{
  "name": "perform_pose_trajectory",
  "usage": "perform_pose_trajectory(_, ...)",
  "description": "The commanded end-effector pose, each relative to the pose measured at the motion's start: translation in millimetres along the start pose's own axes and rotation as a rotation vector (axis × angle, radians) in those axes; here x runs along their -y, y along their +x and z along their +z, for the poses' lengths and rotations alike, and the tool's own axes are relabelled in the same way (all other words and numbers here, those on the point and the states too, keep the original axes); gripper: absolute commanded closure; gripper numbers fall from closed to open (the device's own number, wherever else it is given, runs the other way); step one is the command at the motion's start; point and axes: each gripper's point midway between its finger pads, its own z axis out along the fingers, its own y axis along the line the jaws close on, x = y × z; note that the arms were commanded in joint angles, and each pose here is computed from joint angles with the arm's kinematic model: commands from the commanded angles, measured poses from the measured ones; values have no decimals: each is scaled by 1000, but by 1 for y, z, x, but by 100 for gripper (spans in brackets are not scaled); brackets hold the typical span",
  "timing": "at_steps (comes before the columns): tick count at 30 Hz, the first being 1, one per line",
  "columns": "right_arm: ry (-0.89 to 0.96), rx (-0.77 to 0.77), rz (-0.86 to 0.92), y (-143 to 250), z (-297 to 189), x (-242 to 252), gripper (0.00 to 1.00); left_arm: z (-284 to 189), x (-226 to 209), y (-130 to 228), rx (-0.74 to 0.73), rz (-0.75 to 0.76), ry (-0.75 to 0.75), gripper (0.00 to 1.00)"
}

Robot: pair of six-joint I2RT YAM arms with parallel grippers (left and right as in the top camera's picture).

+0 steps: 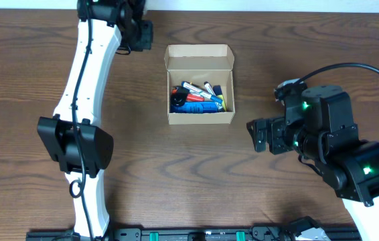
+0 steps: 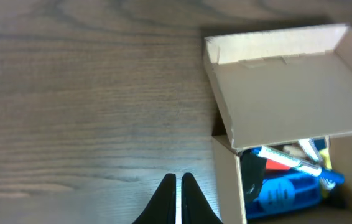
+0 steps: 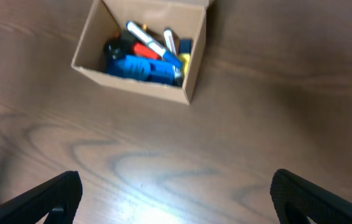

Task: Pack container
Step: 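Raise both grippers to the box's back lid flap, then push the lid flap forward with both grippers to close the box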

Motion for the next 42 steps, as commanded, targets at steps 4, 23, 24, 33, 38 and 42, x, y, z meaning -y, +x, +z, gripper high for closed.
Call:
perform_pose_trajectory(4, 10, -37, 22, -7, 25, 3, 1, -3, -19, -18, 41, -231, 93, 94)
perform_pose_trajectory(23, 91, 59, 352, -83, 205, 85, 99, 73, -14, -36, 31, -314, 306, 94)
perform_pose_trajectory(24, 69, 59, 359, -83, 217, 86, 99, 84, -12, -34, 12, -324, 317, 94)
perform_pose_trajectory(33, -157, 81, 554, -85, 299, 100, 99, 167, -1, -5, -153, -453, 440, 94)
perform_pose_trajectory(38, -263, 55, 653, -77, 333, 99, 99, 189, 11, 0, -194, -501, 535, 94)
perform_pose_trajectory(42, -332, 38, 675, -75, 350, 89, 98, 194, 21, 0, -209, -522, 586, 94)
